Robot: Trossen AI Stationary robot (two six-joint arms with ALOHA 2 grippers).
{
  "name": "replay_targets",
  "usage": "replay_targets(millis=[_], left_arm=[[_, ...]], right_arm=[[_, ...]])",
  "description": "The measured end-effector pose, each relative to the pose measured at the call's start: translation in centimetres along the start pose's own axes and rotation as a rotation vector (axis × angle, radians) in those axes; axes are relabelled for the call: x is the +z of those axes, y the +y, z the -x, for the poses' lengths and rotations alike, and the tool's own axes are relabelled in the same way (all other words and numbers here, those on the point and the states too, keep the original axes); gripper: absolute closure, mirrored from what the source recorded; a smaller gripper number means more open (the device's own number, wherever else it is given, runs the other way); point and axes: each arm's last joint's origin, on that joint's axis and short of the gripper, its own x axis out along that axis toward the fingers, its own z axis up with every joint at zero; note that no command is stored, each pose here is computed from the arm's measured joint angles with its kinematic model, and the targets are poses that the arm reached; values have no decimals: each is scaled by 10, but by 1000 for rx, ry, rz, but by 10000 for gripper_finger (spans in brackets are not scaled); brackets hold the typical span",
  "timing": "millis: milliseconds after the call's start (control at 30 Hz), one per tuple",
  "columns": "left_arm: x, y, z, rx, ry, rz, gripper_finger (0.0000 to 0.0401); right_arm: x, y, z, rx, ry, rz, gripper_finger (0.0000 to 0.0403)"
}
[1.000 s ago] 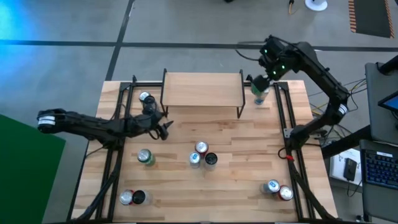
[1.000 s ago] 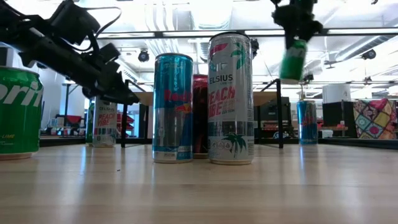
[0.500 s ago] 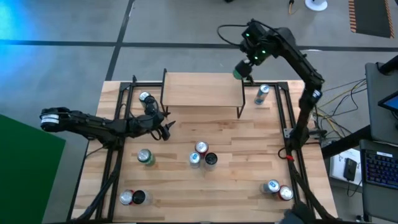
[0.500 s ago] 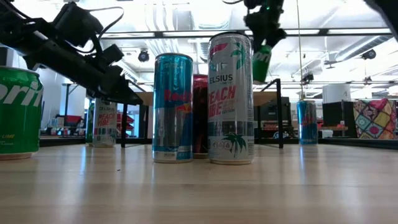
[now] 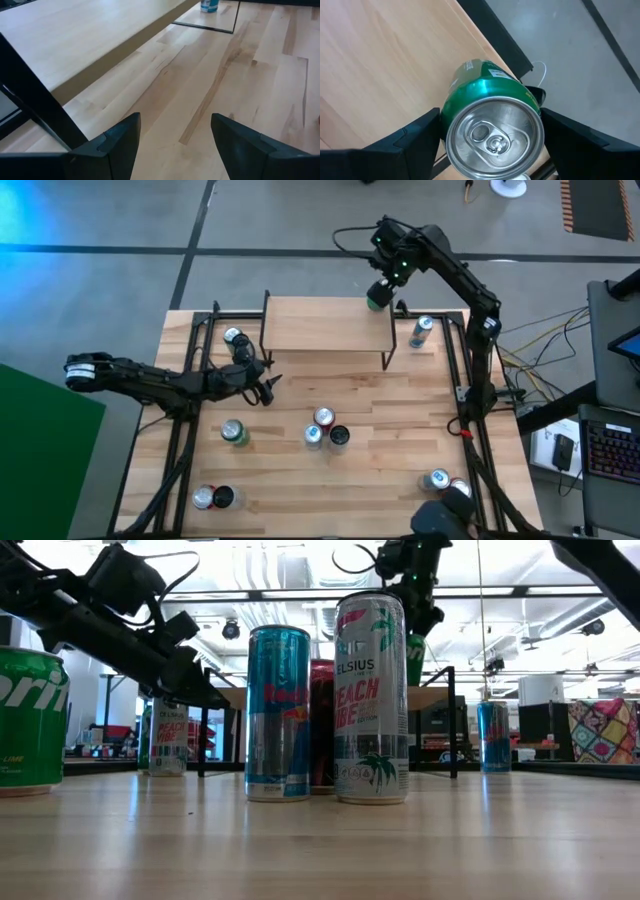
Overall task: Place canned beverage on shelf
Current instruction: Put the top right green soda can on the shelf, then put the top green soda can on the shelf on the shelf aligned with the other green soda can
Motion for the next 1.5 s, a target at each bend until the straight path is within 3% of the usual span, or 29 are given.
replay_targets(millis=[700, 900, 1200, 1500], left_arm=[[-2, 0, 0, -6, 23, 29, 172], [-5, 0, 0, -2, 46, 45, 172], [-5, 1, 0, 8, 51, 48, 172], [20, -1, 4, -1, -8, -5, 172]], right_arm=[[9, 4, -16, 3, -2, 36, 68], [3, 3, 2, -34, -38, 24, 67], [-20, 2, 58, -86, -176, -7, 67], [-55, 38, 108, -23, -296, -36, 76]])
